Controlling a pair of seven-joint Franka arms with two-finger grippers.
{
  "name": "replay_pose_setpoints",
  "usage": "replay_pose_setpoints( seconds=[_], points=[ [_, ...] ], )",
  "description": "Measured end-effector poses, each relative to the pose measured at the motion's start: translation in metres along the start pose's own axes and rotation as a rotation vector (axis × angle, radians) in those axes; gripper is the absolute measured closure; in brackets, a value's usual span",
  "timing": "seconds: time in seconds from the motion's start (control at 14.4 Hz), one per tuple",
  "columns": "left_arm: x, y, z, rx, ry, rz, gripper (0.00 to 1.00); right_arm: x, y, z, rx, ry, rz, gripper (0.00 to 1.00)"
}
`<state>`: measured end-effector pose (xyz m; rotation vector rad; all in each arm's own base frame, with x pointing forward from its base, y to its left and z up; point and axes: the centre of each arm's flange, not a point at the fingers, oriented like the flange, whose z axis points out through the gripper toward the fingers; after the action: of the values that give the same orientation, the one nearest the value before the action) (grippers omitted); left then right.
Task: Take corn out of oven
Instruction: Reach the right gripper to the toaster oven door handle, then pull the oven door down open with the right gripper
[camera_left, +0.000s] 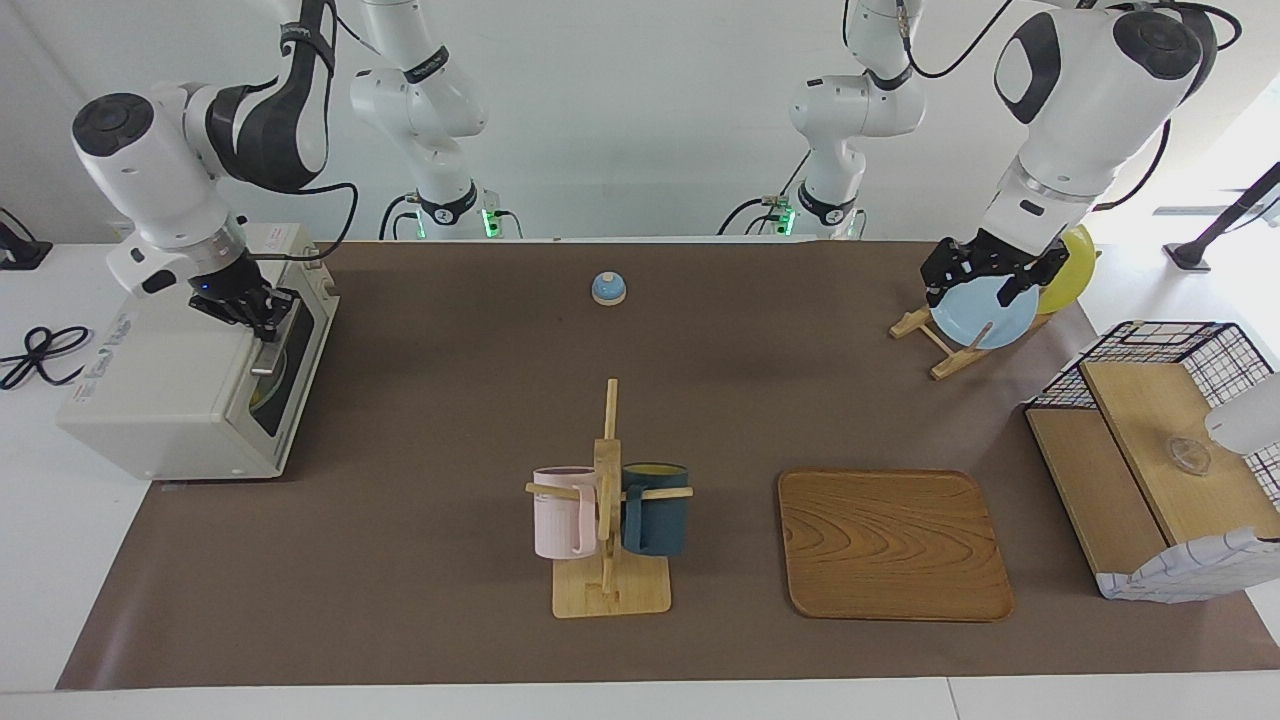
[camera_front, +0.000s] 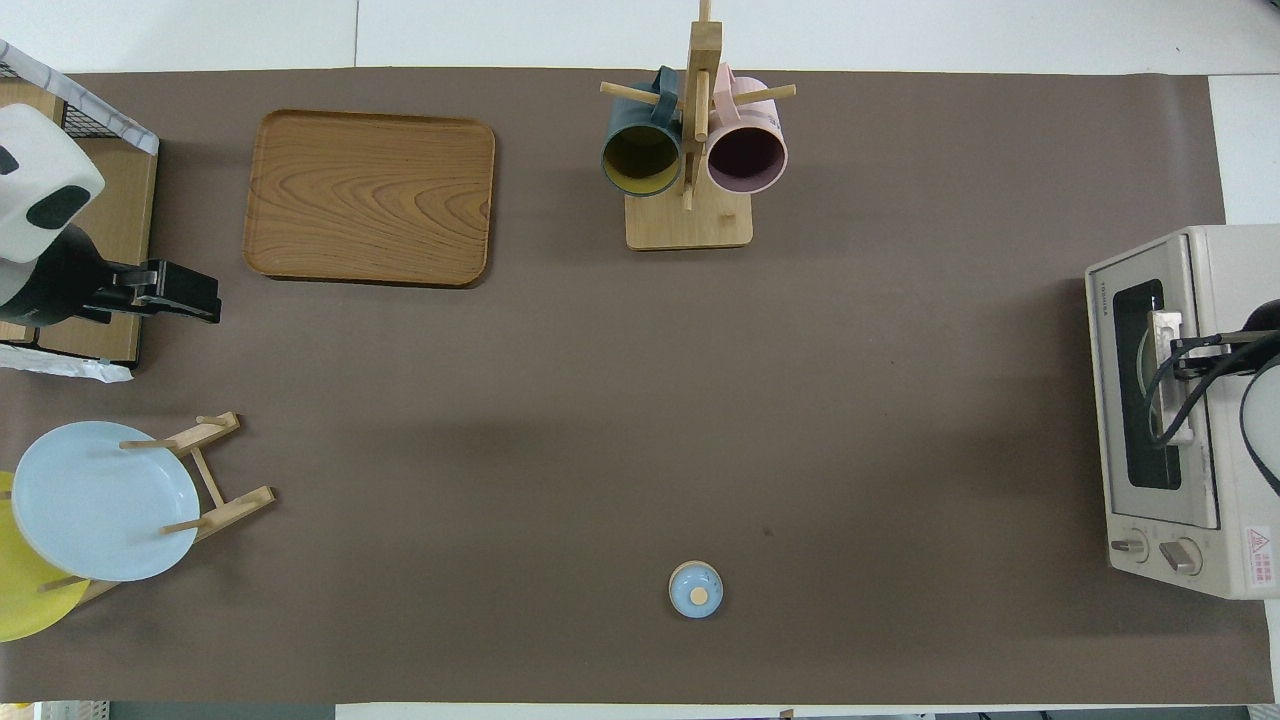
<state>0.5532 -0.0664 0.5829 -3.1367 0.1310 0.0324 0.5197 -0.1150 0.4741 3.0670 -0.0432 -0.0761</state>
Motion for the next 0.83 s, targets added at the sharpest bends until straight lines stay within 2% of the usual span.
replay_pose_setpoints(
  seconds=[0.21, 0.48, 0.83],
  points=[
    [0.000, 0.000, 0.000, 0.000, 0.000, 0.000, 0.00, 0.002, -0.031, 0.006, 0.000, -0.009, -0.004, 0.99],
    [0.000, 0.000, 0.000, 0.000, 0.000, 0.000, 0.00, 0.001, -0.056, 0.020, 0.039, 0.018, -0.019, 0.99],
    [0.000, 0.000, 0.000, 0.000, 0.000, 0.000, 0.00, 0.012, -0.108, 0.074, 0.070, 0.005, -0.053, 0.99]
  ],
)
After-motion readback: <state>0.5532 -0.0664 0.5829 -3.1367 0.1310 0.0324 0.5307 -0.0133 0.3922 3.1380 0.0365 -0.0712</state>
